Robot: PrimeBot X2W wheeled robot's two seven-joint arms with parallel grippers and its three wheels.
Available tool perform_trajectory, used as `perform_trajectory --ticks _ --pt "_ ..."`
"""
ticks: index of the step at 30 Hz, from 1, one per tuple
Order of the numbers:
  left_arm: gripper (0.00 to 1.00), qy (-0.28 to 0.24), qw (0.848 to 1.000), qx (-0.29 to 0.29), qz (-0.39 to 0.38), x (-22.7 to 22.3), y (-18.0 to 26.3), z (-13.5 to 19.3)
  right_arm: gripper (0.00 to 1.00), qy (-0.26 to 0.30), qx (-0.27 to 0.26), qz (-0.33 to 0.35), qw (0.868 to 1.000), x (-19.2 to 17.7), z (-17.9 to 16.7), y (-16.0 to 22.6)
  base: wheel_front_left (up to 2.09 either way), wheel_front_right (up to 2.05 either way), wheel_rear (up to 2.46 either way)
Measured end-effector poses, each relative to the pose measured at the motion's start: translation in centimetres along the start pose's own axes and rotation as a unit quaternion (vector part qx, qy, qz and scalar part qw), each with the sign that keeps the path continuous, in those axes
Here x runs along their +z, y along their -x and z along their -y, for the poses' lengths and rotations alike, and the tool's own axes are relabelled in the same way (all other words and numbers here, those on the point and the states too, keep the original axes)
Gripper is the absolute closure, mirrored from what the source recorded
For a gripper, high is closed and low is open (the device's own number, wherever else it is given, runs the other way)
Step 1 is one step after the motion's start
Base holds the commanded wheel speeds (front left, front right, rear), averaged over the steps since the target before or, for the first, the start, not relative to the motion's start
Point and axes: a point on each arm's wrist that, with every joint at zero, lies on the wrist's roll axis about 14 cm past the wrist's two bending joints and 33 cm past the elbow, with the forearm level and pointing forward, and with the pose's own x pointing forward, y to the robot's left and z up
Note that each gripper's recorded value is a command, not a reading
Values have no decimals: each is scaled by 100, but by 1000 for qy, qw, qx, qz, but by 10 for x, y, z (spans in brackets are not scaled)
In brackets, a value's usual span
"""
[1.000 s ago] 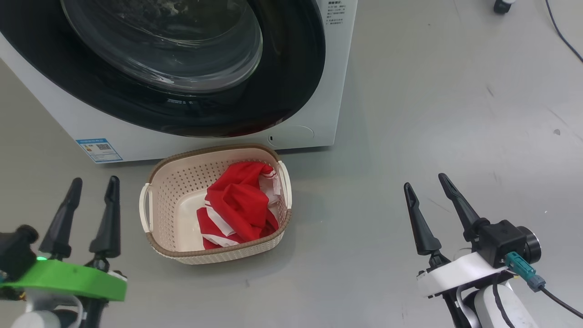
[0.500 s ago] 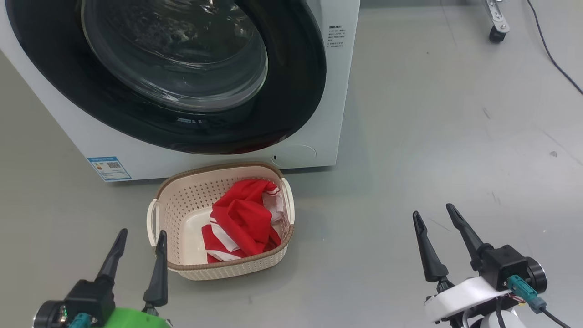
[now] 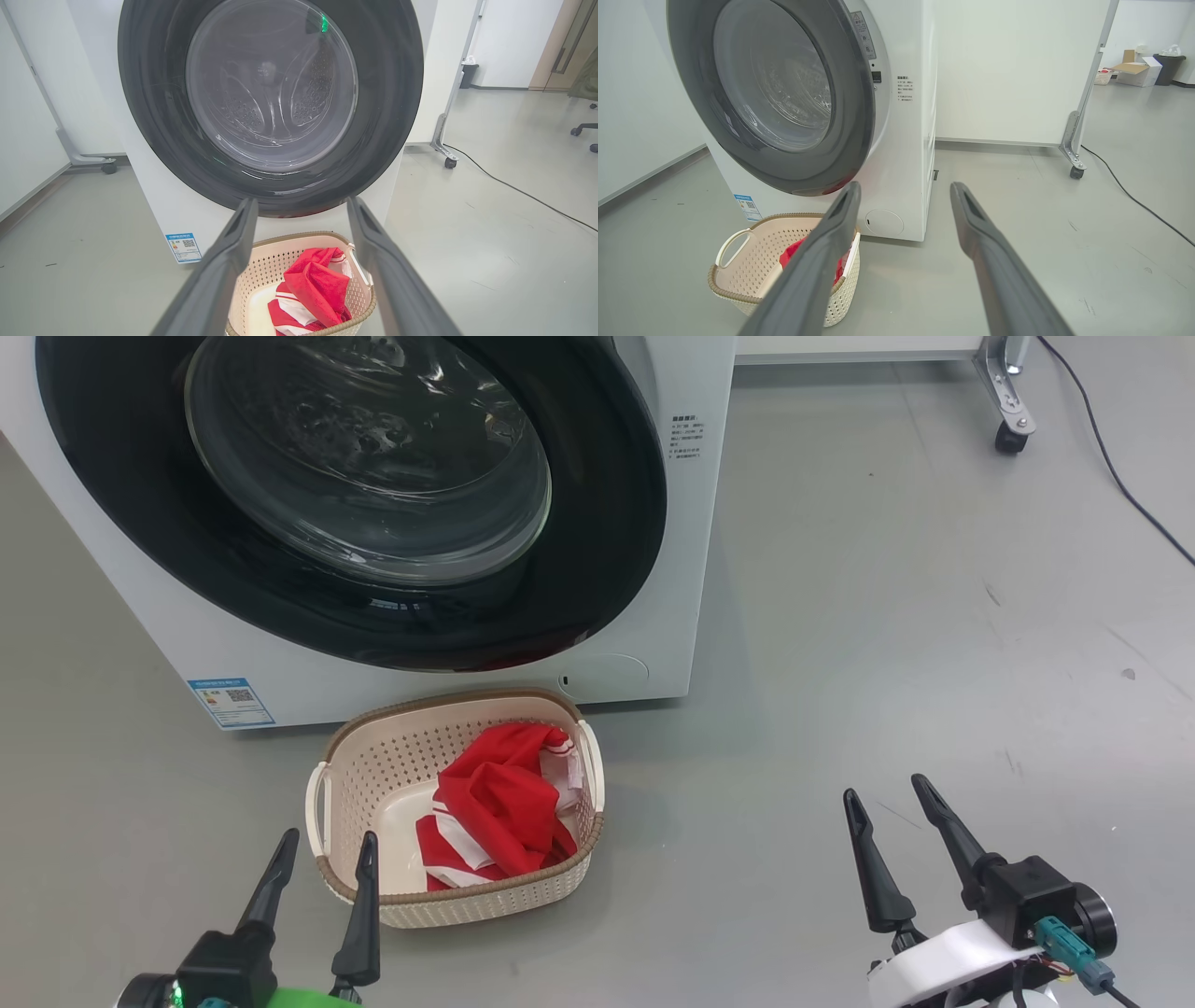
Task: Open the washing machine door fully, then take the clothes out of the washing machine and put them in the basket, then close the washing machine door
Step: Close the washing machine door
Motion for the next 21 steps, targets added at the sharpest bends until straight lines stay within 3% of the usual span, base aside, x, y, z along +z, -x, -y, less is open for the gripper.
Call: perform_trajectory --ticks 21 --pt "0 -9 1000 6 -2 -6 -1 2 0 -2 0 -1 1000 -1 0 -1 0 0 0"
